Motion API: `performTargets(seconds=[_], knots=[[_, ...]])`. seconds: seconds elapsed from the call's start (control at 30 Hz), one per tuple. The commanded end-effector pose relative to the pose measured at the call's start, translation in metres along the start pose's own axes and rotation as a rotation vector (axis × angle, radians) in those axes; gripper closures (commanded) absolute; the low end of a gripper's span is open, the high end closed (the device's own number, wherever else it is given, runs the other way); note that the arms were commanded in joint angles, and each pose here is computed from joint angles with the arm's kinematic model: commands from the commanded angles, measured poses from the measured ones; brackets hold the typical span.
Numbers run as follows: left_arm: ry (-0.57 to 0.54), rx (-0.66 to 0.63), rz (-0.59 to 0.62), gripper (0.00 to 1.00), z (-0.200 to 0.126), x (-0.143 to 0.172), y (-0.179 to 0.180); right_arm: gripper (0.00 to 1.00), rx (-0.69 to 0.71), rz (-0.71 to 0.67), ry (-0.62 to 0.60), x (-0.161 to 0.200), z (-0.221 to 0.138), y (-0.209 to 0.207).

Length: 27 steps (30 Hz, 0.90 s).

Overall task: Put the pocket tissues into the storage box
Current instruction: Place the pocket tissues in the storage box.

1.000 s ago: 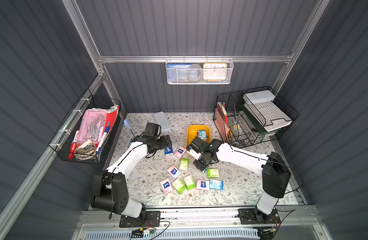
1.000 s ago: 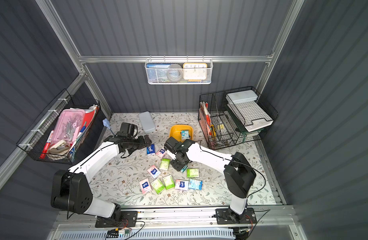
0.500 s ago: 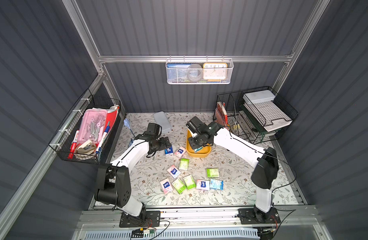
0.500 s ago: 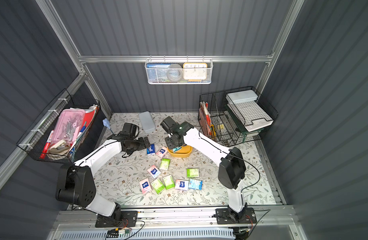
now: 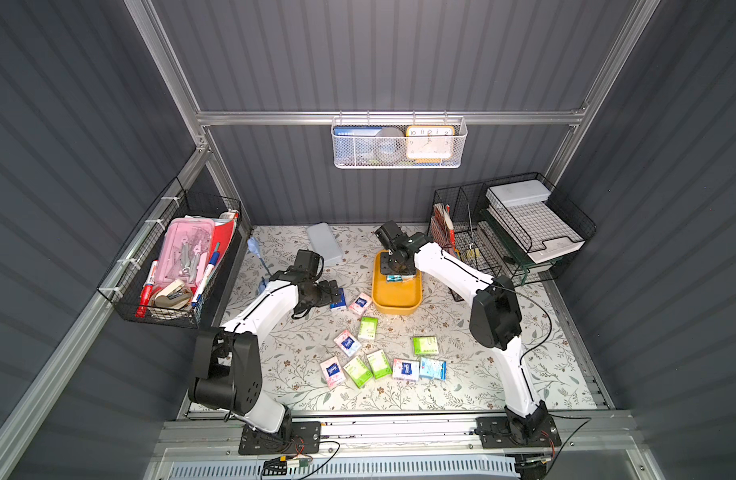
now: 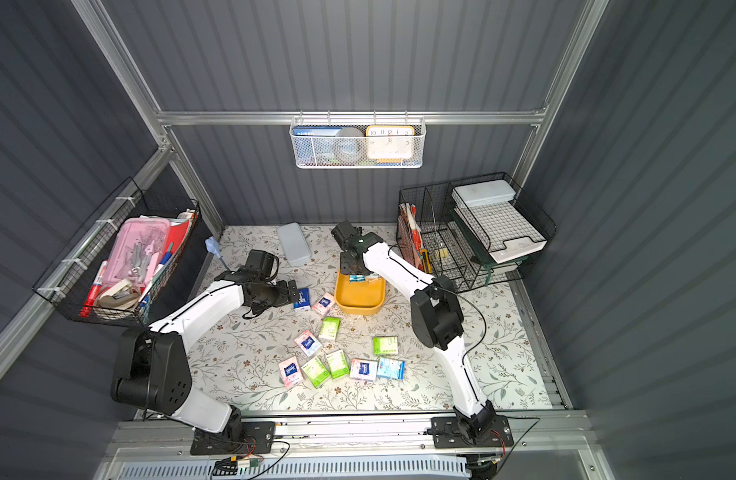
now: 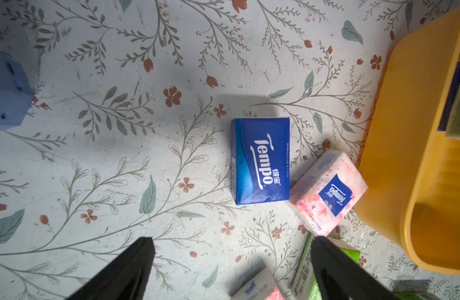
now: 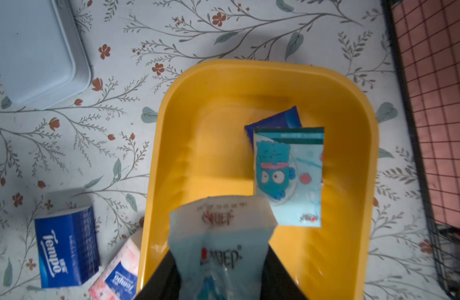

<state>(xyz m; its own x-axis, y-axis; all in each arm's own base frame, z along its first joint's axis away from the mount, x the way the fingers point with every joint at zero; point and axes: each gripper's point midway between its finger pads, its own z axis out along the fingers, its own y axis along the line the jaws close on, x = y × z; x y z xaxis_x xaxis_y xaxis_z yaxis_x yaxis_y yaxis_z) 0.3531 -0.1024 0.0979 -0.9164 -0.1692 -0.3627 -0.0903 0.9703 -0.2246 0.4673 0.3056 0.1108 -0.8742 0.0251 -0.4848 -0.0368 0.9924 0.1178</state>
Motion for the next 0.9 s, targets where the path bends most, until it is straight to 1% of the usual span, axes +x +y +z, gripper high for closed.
performTargets(seconds=[0.0, 0.2, 0.4, 0.47, 0.6, 0.73, 0.87], knots=[[0.02, -0.002, 0.029, 0.01, -0.008, 0.008, 0.003, 0.58, 0.001, 0.039, -0.044, -0.014, 0.013, 0.003], [0.016, -0.001, 0.031, 0.01, -0.01, 0.009, 0.004, 0.57, 0.018, 0.062, -0.041, -0.017, 0.039, 0.001], [0.018, -0.005, 0.03, 0.01, -0.011, 0.012, 0.005, 0.55, 0.034, 0.069, -0.031, -0.018, 0.057, 0.004], [0.02, -0.006, 0.03, 0.01, -0.01, 0.013, 0.006, 0.5, 0.041, 0.071, -0.036, -0.02, 0.058, 0.004], [0.018, -0.008, 0.036, 0.01, -0.008, 0.012, 0.006, 0.37, 0.055, 0.062, -0.054, -0.025, 0.054, 0.001], [0.033, 0.002, 0.044, 0.01, -0.005, 0.013, 0.003, 0.32, 0.068, 0.054, -0.074, -0.031, 0.043, -0.002], [0.039, 0.007, 0.049, 0.01, -0.003, 0.009, 0.0, 0.31, 0.053, 0.039, -0.112, -0.043, 0.017, 0.0]])
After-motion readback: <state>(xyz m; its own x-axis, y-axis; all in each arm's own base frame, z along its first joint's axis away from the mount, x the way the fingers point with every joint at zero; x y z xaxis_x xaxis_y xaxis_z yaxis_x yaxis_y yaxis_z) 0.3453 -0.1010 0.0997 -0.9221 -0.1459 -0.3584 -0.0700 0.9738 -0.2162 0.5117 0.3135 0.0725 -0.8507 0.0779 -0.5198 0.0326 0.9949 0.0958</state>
